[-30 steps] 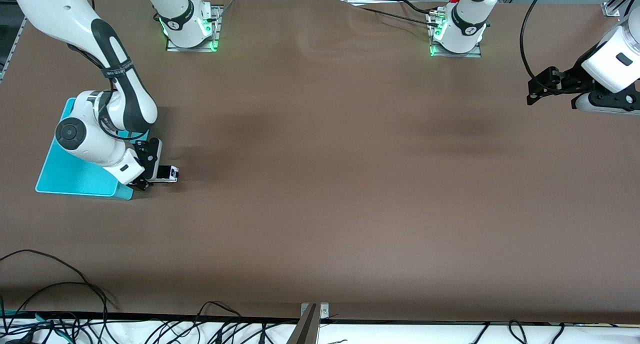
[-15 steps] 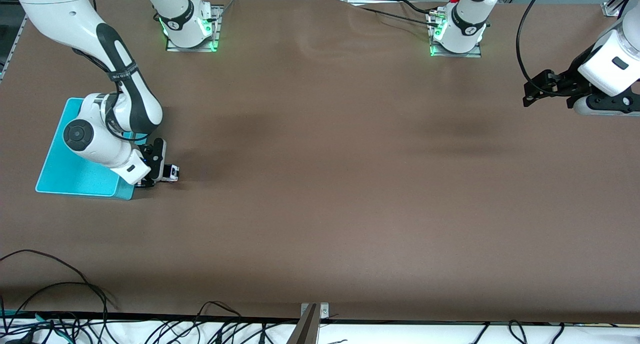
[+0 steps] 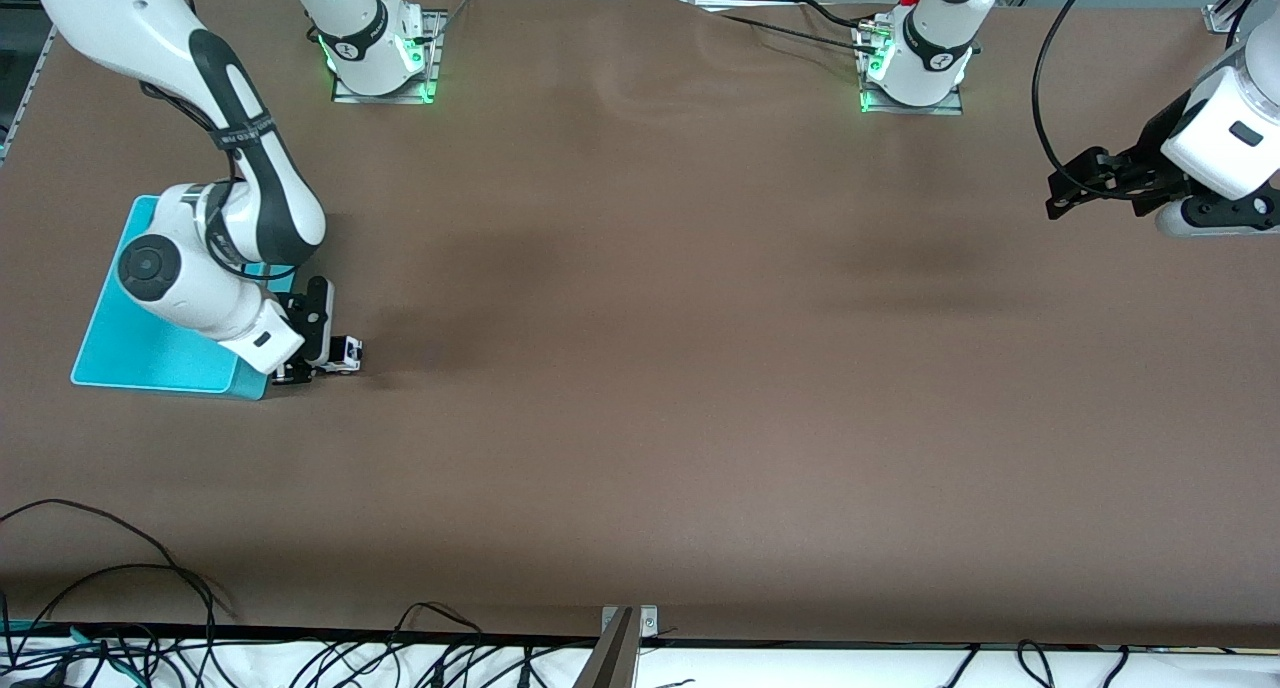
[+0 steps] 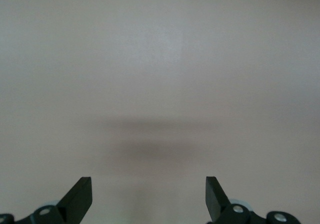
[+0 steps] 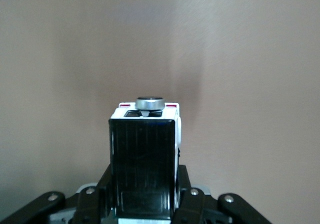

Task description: Wind and store white jeep toy

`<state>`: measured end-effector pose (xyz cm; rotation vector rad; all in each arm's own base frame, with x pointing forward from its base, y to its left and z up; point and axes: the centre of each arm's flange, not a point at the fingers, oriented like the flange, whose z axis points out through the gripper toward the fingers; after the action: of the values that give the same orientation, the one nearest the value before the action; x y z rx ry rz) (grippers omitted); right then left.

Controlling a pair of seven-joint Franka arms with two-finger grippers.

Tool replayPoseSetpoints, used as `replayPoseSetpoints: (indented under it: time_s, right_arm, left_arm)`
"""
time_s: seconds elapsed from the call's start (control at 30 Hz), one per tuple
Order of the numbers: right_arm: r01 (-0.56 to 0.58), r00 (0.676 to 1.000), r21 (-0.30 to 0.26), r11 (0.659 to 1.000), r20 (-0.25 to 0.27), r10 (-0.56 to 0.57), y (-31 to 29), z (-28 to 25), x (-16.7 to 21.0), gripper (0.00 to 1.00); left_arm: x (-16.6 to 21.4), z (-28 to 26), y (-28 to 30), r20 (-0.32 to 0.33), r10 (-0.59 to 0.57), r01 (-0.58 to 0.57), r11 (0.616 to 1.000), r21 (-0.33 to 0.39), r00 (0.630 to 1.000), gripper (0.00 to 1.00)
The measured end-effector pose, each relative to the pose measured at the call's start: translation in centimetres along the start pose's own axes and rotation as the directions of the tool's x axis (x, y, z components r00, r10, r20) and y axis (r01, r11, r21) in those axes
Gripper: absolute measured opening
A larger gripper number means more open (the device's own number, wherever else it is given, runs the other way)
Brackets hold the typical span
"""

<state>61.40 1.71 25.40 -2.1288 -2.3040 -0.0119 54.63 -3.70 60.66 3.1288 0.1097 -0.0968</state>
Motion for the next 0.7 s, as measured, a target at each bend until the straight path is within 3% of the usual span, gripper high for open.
replayPoseSetpoints:
  time_s: [0.33,0.7]
  right_arm:
    - [-0.016,1.000,0.058,0.998,0.004,0.016,2.5,-8.2,-0.9,0.51]
    - [-0.112,0.994,0.126,0.986,0.032,0.109,0.4,-14.3,-7.0,0.51]
  left_arm:
    - [0.1,0.0,0.1,-0.001,0.001,-0.001,1.000,0.000,1.000,1.00]
    - [0.1,-0.5,0.2,-0.012,0.004,-0.004,1.000,-0.002,1.000,1.00]
